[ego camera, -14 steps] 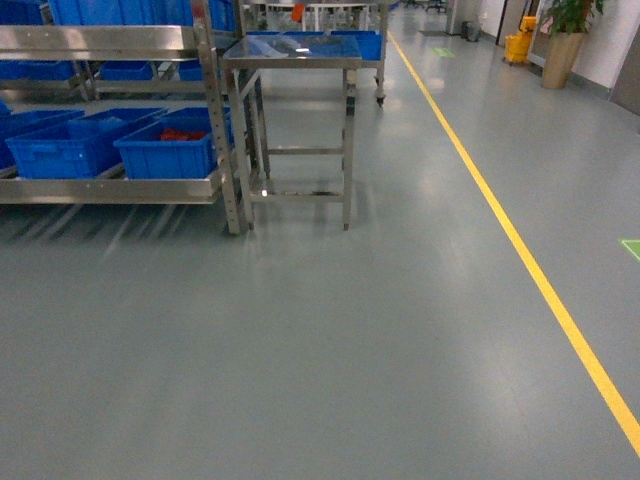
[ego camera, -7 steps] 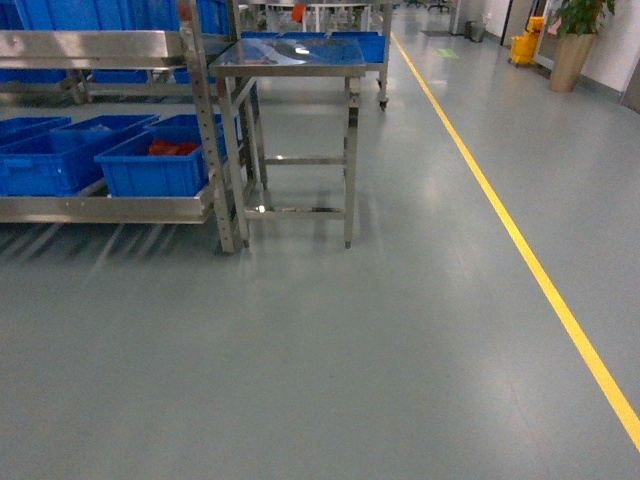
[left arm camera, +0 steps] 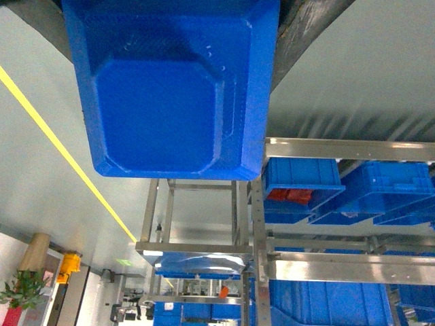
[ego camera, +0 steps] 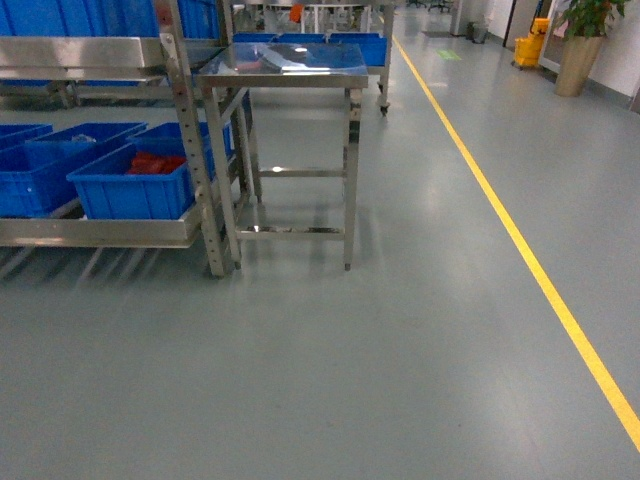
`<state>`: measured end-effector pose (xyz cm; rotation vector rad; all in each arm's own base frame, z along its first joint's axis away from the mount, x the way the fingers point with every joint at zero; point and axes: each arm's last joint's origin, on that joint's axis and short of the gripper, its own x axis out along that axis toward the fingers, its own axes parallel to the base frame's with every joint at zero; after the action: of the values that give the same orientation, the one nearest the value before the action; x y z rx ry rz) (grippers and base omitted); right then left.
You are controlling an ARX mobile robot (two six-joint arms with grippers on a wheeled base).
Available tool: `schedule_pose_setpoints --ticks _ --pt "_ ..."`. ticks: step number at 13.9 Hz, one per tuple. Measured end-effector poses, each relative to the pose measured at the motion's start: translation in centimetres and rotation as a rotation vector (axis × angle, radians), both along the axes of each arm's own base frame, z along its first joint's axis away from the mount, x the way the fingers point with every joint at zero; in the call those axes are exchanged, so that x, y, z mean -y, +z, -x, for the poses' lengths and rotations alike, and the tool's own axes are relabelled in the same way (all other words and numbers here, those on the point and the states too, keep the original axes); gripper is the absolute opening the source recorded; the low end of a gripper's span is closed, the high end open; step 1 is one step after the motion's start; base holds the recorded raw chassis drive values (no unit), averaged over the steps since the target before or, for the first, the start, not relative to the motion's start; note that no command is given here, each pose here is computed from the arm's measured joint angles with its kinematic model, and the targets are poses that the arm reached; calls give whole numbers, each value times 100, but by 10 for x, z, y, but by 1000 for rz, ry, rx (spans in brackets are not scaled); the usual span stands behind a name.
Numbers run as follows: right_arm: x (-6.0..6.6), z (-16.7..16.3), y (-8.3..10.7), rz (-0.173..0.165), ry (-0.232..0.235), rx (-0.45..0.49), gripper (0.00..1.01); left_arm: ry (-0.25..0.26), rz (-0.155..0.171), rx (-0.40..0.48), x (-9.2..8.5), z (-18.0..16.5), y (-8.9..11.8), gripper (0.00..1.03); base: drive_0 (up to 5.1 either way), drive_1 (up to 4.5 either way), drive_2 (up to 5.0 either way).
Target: Sort blue parts and orange caps into right shelf containers
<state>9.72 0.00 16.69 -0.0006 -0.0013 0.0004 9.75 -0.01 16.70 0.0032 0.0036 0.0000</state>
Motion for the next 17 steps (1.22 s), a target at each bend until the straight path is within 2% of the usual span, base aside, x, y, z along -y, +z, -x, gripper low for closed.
schedule_pose_setpoints --ticks 17 --pt "0 0 0 0 0 1 45 -1 0 2 0 0 0 43 7 438 -425"
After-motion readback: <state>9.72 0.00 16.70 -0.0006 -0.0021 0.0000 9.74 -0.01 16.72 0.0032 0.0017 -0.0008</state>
